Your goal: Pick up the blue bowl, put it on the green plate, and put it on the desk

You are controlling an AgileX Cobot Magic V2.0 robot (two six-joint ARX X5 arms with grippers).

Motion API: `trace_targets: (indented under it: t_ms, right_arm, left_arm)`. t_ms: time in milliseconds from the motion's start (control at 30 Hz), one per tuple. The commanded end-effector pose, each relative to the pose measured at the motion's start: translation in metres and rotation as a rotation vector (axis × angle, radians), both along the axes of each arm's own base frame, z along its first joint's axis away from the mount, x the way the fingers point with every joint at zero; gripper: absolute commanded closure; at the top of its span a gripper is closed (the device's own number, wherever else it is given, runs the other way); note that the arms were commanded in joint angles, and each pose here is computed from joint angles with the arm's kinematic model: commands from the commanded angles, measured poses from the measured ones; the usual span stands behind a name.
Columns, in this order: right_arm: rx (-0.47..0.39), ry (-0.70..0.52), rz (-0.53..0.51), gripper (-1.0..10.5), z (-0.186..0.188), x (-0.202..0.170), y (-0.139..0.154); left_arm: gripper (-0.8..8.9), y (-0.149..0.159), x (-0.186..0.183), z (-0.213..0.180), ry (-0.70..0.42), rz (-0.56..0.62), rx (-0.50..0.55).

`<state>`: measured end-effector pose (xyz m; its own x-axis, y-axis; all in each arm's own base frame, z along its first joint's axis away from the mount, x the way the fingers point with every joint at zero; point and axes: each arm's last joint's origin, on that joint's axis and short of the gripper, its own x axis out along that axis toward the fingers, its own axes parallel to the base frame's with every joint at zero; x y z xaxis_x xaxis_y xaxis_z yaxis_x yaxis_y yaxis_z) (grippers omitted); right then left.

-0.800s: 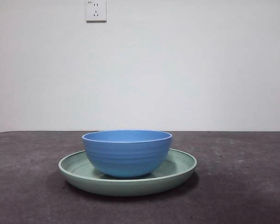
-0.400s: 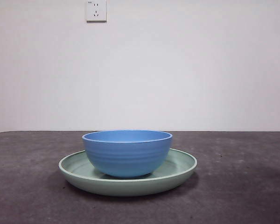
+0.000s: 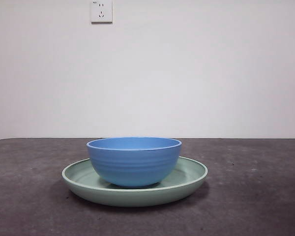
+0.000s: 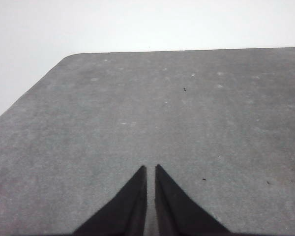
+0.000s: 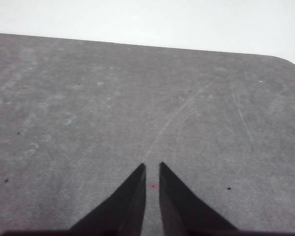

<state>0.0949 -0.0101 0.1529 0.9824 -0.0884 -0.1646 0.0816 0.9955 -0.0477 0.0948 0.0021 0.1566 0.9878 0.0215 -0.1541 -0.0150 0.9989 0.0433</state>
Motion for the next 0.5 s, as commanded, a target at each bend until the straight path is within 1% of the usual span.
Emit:
trace_targets:
  t_ms: [33,500]
  right_arm:
    - [0.013,0.006,-0.006,9.1,-0.0032,0.0003,-0.0002]
    - [0.016,-0.02,-0.003,9.1,-0.0005,0.0007,-0.0001]
  left_arm:
    - [7.86,0.0,0.0008,-0.0074,0.026,-0.002,0.015]
    - [7.86,0.0,0.0008,-0.0074,0.026,-0.002,0.015]
